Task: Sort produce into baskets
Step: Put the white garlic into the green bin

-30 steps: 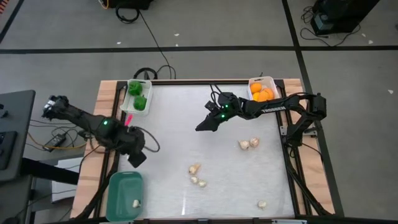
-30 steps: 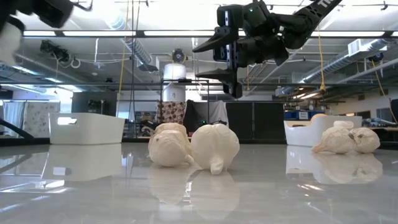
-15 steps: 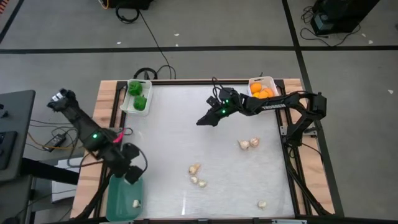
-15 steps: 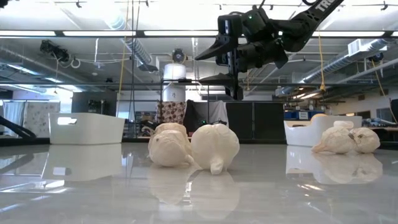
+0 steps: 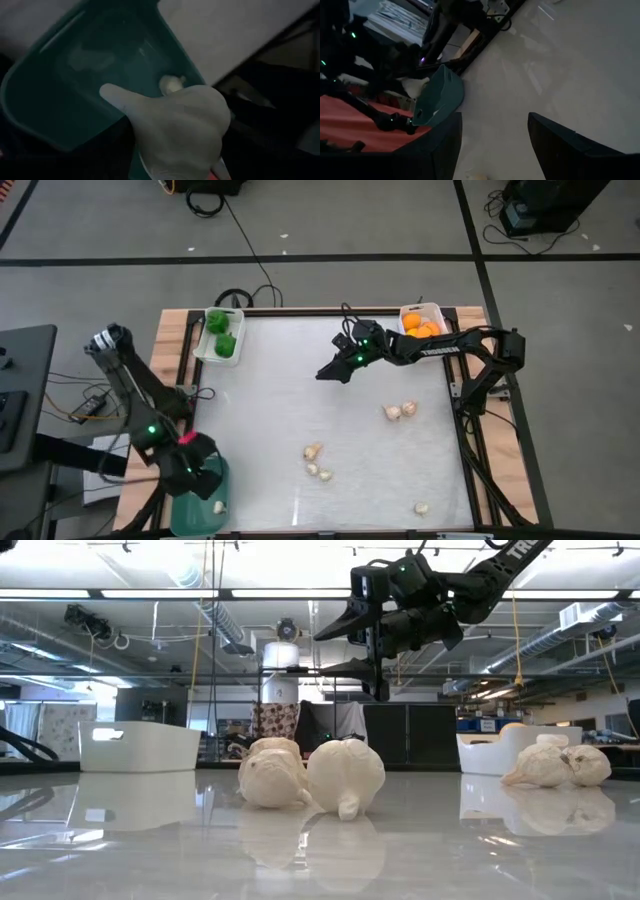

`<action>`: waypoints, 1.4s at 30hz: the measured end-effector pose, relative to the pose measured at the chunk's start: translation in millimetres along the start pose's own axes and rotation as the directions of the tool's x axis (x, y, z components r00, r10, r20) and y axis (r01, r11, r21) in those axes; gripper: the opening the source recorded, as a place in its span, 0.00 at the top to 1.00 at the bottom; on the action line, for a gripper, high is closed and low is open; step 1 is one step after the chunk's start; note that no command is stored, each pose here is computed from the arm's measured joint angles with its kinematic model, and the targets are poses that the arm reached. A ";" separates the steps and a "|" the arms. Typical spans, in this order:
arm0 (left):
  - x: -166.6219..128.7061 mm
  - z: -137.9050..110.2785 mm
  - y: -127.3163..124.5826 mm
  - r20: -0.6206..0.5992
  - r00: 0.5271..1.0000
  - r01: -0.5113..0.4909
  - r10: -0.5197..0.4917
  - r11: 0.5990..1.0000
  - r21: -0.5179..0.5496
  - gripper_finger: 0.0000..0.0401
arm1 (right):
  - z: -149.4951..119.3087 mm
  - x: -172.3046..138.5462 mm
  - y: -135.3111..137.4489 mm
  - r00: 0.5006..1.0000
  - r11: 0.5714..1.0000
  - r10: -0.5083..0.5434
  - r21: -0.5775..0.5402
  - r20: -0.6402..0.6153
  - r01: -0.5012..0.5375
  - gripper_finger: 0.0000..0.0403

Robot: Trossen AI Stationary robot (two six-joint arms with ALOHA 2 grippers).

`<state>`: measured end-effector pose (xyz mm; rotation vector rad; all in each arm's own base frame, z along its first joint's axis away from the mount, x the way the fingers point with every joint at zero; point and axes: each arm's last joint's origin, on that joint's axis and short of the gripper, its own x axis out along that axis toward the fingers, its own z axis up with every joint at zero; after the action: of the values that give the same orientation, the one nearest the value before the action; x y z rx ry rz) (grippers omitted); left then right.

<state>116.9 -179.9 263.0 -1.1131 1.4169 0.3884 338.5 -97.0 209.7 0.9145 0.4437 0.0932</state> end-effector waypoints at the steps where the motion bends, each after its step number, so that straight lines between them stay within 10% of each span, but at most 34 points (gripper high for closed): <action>1: 6.3 -0.4 -0.8 0.005 1.000 -0.011 0.011 1.000 0.010 0.36 | 0.1 0.0 0.0 1.000 1.000 -0.002 0.002 0.003 0.002 0.41; 19: 54.8 0.3 -7.0 -0.009 0.975 -0.222 0.221 0.973 -0.058 0.31 | -5.0 0.6 -3.8 0.998 0.996 -0.057 0.064 -0.027 0.059 0.41; 42: 56.6 -2.1 -9.2 -0.066 0.974 -0.223 0.217 0.969 -0.102 0.29 | -9.2 1.0 -7.3 0.991 0.992 -0.125 -0.035 -0.035 0.124 0.41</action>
<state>133.9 -207.9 215.8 -1.0624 1.5892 0.6038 334.8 -94.4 198.9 0.8523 0.5318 0.0034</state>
